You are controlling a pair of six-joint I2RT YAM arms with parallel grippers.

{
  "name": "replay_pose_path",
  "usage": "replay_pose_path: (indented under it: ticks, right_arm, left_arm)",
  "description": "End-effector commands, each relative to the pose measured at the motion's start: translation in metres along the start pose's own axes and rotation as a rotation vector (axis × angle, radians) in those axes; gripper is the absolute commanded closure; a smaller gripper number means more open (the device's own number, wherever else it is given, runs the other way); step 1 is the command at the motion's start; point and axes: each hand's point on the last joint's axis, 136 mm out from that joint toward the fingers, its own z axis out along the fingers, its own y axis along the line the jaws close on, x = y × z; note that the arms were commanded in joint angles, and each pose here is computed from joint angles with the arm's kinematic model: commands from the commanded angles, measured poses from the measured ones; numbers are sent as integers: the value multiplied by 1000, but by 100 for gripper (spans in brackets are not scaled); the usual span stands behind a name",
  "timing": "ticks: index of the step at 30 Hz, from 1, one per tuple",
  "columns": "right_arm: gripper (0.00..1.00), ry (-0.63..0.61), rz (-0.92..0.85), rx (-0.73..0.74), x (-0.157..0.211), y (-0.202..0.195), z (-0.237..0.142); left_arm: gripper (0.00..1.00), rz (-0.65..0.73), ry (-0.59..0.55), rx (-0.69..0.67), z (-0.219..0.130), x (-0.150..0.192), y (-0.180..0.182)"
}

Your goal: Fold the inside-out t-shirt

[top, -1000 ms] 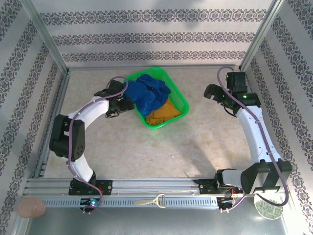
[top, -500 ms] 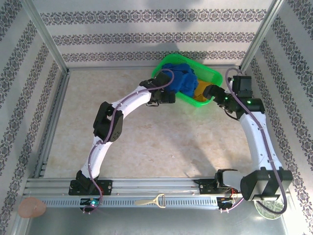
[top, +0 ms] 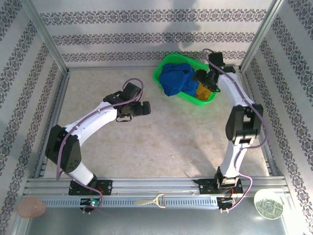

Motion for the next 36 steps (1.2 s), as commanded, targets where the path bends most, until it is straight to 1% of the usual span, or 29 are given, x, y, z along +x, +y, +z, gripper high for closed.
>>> replay_pose_path:
  ticks: [1, 3, 6, 8, 12, 15, 19, 23, 26, 27, 29, 32, 33, 36]
  right_arm:
    - [19, 47, 100, 101, -5, -24, 21]
    - [20, 53, 142, 151, -6, -36, 29]
    - [19, 51, 174, 211, -3, -54, 31]
    - [19, 60, 187, 256, 4, -68, 30]
    - [19, 104, 212, 290, 24, -91, 28]
    - [18, 113, 229, 332, 40, -110, 17]
    - [18, 113, 290, 357, 72, -133, -1]
    - [17, 109, 379, 303, 112, -143, -12]
    - [18, 68, 422, 230, 125, -138, -27]
    - [18, 53, 423, 205, 125, -134, -33]
    - [19, 2, 393, 152, 115, -119, -50]
    - [19, -101, 284, 76, 88, -84, -83]
    - [19, -127, 229, 41, 80, -66, -94]
    - [20, -136, 73, -61, 75, -7, -109]
  left_arm:
    - [1, -38, -24, -23, -7, 5, 11]
    - [1, -36, -33, -24, -12, 6, 14]
    - [1, -30, -41, -25, -16, 4, 14]
    - [1, -32, -48, -21, -16, 0, 12]
    - [1, -29, -54, 8, -15, -8, 2]
    - [1, -16, -47, 17, -11, -13, -4]
    - [1, -7, -41, 24, -5, -18, -9]
    - [1, -3, -37, 36, -1, -22, -13]
    - [1, -1, -37, 43, 0, -25, -14]
    - [1, 0, -36, 42, 1, -25, -13]
    - [1, 7, -39, 41, 0, -26, -12]
    - [1, 7, -42, 33, -1, -27, -6]
    - [1, 3, -44, 30, -2, -27, -4]
    - [1, -13, -51, 22, -5, -27, 4]
